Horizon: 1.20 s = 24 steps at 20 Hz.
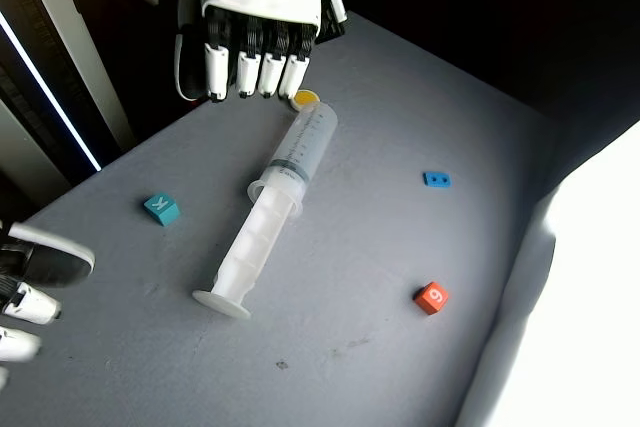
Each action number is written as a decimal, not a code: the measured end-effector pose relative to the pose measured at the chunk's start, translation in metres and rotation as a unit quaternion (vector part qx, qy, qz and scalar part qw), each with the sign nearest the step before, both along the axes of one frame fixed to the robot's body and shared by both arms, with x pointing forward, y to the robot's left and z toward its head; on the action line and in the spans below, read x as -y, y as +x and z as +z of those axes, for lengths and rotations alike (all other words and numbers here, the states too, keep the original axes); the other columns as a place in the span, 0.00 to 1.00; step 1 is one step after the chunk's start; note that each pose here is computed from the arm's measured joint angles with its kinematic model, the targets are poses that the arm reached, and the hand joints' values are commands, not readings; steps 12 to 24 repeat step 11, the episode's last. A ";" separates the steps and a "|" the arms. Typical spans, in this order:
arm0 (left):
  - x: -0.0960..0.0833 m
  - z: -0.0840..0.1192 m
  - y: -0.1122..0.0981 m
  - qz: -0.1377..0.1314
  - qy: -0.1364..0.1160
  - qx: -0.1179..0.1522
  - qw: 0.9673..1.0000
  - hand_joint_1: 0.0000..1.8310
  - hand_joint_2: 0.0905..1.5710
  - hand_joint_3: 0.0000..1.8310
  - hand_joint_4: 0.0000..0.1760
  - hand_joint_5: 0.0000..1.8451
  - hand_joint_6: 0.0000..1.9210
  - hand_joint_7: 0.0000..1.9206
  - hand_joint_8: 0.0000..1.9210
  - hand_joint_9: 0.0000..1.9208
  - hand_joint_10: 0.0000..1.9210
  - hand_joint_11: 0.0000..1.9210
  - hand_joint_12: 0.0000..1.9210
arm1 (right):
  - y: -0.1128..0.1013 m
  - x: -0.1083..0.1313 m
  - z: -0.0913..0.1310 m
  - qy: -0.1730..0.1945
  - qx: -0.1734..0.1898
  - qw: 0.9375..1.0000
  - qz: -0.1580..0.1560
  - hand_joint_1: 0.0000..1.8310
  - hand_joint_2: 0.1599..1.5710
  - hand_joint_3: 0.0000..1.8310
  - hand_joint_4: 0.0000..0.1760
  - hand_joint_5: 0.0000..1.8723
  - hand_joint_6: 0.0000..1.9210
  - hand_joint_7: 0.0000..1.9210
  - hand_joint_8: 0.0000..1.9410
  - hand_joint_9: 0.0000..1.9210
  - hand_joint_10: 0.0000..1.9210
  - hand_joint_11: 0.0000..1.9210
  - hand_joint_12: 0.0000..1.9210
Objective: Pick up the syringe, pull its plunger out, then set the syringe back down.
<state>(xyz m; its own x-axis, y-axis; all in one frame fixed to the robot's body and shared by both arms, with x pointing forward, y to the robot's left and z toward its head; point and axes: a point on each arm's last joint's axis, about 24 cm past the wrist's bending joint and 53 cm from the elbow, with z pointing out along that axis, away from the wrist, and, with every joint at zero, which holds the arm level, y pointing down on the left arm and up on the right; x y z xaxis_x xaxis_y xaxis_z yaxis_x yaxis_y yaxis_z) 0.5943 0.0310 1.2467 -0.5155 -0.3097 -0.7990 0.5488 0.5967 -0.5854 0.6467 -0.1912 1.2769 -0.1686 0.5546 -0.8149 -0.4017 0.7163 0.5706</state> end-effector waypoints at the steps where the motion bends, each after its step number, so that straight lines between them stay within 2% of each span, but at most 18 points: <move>1: 0.001 0.000 -0.001 -0.002 0.001 0.000 1.000 0.47 0.94 0.01 1.00 0.71 1.00 0.79 1.00 0.82 1.00 0.83 1.00 | 0.000 0.000 -0.001 -0.002 0.000 1.000 0.001 0.54 0.90 0.00 0.00 0.81 1.00 0.90 1.00 0.96 1.00 1.00 1.00; 2: 0.002 0.000 -0.002 -0.005 0.001 -0.001 1.000 0.48 0.93 0.01 1.00 0.71 1.00 0.79 1.00 0.82 1.00 0.82 1.00 | 0.000 -0.001 -0.001 -0.002 0.001 1.000 0.001 0.54 0.89 0.00 0.00 0.81 1.00 0.90 1.00 0.96 1.00 1.00 1.00; 3: 0.002 0.001 -0.003 -0.008 0.001 0.000 1.000 0.49 0.92 0.00 1.00 0.72 1.00 0.79 1.00 0.82 1.00 0.82 1.00 | -0.001 -0.001 0.000 -0.004 0.002 1.000 0.002 0.54 0.90 0.00 0.04 0.80 1.00 0.90 1.00 0.96 1.00 1.00 1.00; 4: 0.001 0.002 -0.003 -0.008 0.001 0.000 1.000 0.46 0.92 0.00 1.00 0.71 1.00 0.78 1.00 0.81 1.00 0.81 1.00 | -0.001 -0.002 0.000 -0.008 0.006 1.000 0.003 0.55 0.89 0.00 0.19 0.80 1.00 0.90 1.00 0.96 1.00 1.00 1.00; 5: -0.002 0.002 -0.003 -0.006 0.002 -0.001 1.000 0.49 0.90 0.00 1.00 0.71 1.00 0.79 1.00 0.81 1.00 0.80 1.00 | -0.002 -0.003 -0.001 -0.014 0.008 1.000 0.005 0.56 0.87 0.00 0.27 0.79 1.00 0.89 1.00 0.95 1.00 1.00 1.00; 7: -0.009 0.002 -0.001 0.000 0.004 0.001 1.000 0.51 0.87 0.00 1.00 0.72 1.00 0.80 1.00 0.81 1.00 0.78 1.00 | -0.004 -0.007 -0.002 -0.026 0.013 0.999 0.013 0.54 0.89 0.00 0.41 0.80 1.00 0.89 1.00 0.95 1.00 0.99 1.00; 8: -0.010 0.002 0.000 0.003 0.004 0.002 1.000 0.51 0.87 0.00 1.00 0.66 1.00 0.79 1.00 0.81 1.00 0.77 1.00 | -0.005 -0.009 -0.002 -0.032 0.017 0.999 0.016 0.55 0.89 0.00 0.48 0.80 1.00 0.88 1.00 0.94 1.00 0.99 1.00; 9: -0.013 0.002 0.000 0.005 0.005 0.001 1.000 0.49 0.88 0.00 1.00 0.63 1.00 0.77 1.00 0.79 1.00 0.75 1.00 | -0.005 -0.010 -0.001 -0.036 0.021 0.999 0.019 0.55 0.89 0.00 0.52 0.80 1.00 0.89 1.00 0.94 1.00 0.99 1.00; 11: -0.015 0.002 0.001 0.007 0.005 0.002 1.000 0.45 0.90 0.00 1.00 0.66 1.00 0.76 1.00 0.77 1.00 0.72 1.00 | -0.006 -0.013 -0.005 -0.041 0.020 0.999 0.023 0.53 0.90 0.00 0.59 0.82 1.00 0.90 1.00 0.96 1.00 1.00 1.00; 24: -0.015 0.002 0.001 0.007 0.005 0.002 1.000 0.45 0.90 0.00 1.00 0.66 1.00 0.76 1.00 0.77 1.00 0.72 1.00 | -0.006 -0.013 -0.005 -0.041 0.020 0.999 0.023 0.53 0.90 0.00 0.59 0.82 1.00 0.90 1.00 0.96 1.00 1.00 1.00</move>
